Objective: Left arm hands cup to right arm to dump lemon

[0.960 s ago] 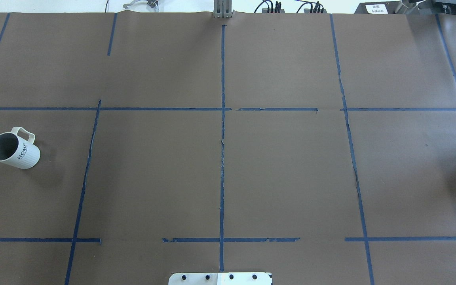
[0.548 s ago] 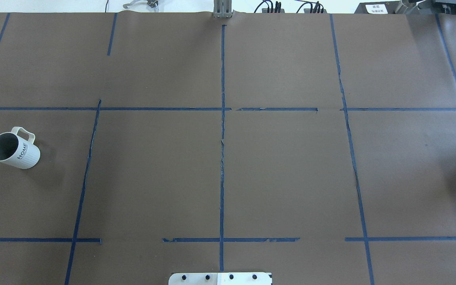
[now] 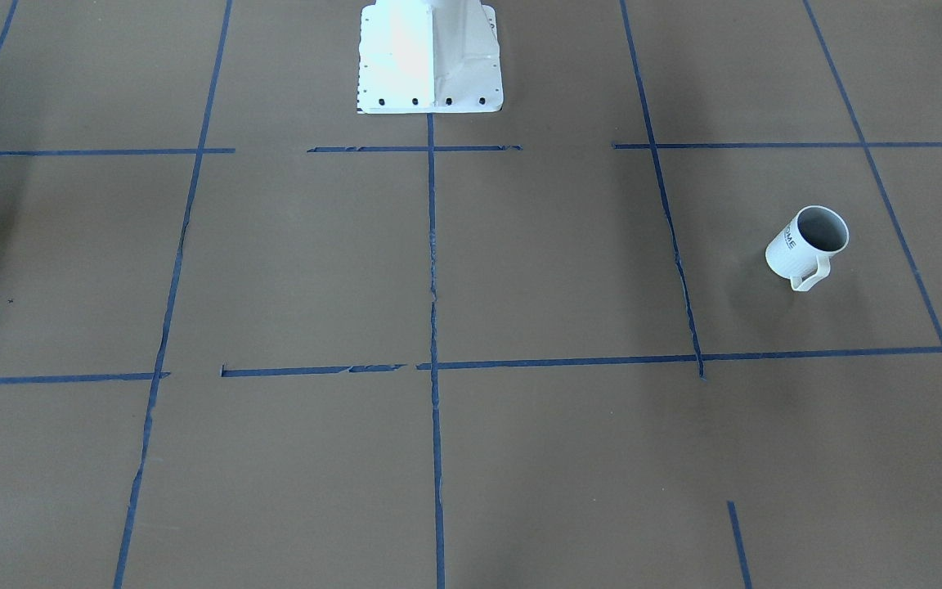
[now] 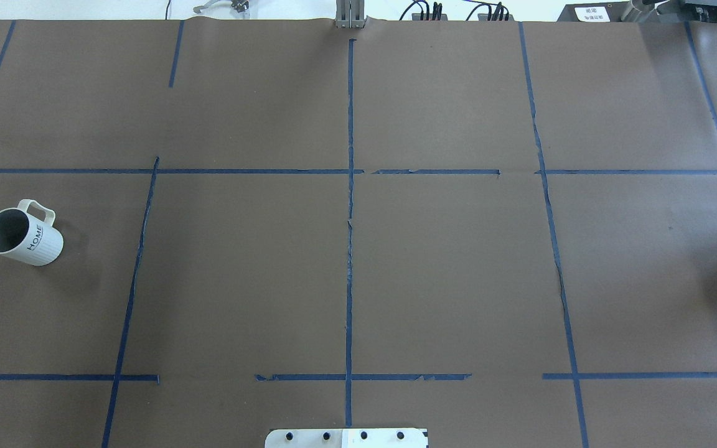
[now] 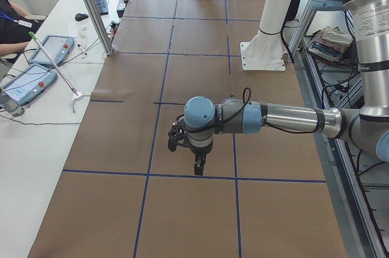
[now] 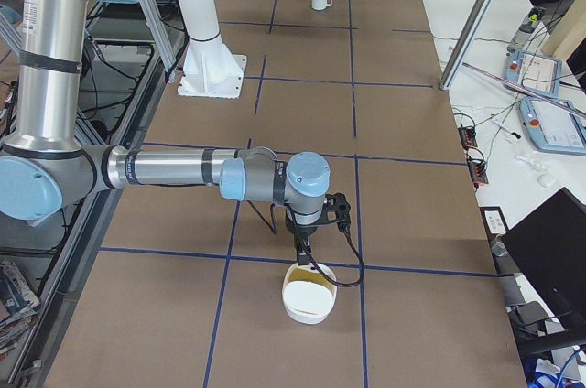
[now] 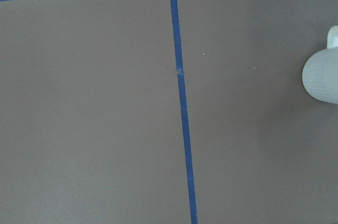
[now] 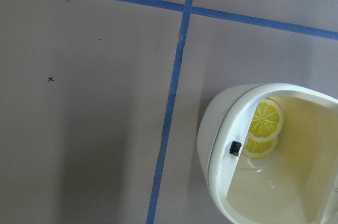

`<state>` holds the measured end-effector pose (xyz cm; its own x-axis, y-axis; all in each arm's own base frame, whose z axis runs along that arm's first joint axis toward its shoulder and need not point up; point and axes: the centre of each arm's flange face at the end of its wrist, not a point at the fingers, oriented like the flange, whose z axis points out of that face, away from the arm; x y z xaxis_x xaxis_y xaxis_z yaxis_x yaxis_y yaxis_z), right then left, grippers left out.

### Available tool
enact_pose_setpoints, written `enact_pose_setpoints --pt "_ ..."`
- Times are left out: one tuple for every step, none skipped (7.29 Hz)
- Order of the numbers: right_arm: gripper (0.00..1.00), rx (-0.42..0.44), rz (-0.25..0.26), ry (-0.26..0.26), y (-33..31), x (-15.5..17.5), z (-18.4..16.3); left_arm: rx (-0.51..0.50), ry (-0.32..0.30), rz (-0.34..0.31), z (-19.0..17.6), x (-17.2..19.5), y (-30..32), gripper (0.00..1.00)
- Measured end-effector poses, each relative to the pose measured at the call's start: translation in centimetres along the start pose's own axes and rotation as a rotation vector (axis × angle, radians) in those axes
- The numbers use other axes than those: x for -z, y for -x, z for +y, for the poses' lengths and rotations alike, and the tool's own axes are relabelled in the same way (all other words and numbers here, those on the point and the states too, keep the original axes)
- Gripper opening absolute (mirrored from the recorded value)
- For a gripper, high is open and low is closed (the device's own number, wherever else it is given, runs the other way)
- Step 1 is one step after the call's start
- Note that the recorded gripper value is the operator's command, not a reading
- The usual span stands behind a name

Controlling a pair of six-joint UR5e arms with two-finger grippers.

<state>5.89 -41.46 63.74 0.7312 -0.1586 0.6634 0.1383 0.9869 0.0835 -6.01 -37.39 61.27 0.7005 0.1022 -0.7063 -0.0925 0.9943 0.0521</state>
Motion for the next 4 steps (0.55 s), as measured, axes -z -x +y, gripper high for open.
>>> enact_pose_setpoints --pt "1.0 0.0 0.0 0.0 -0.01 -0.01 0.02 0.001 0.001 0.0 -0.09 -0.05 0.05 1.0" --pt "1.0 0.0 0.0 0.001 -0.02 -0.02 0.03 0.002 0.002 0.0 -0.22 -0.11 0.11 1.0" --pt "1.0 -0.001 0.001 0.001 -0.02 -0.02 0.03 0.002 0.001 0.0 -0.33 -0.12 0.13 1.0" --pt "1.0 -0.001 0.001 0.001 -0.04 -0.01 0.04 0.002 0.001 0.0 -0.41 -0.14 0.16 1.0"
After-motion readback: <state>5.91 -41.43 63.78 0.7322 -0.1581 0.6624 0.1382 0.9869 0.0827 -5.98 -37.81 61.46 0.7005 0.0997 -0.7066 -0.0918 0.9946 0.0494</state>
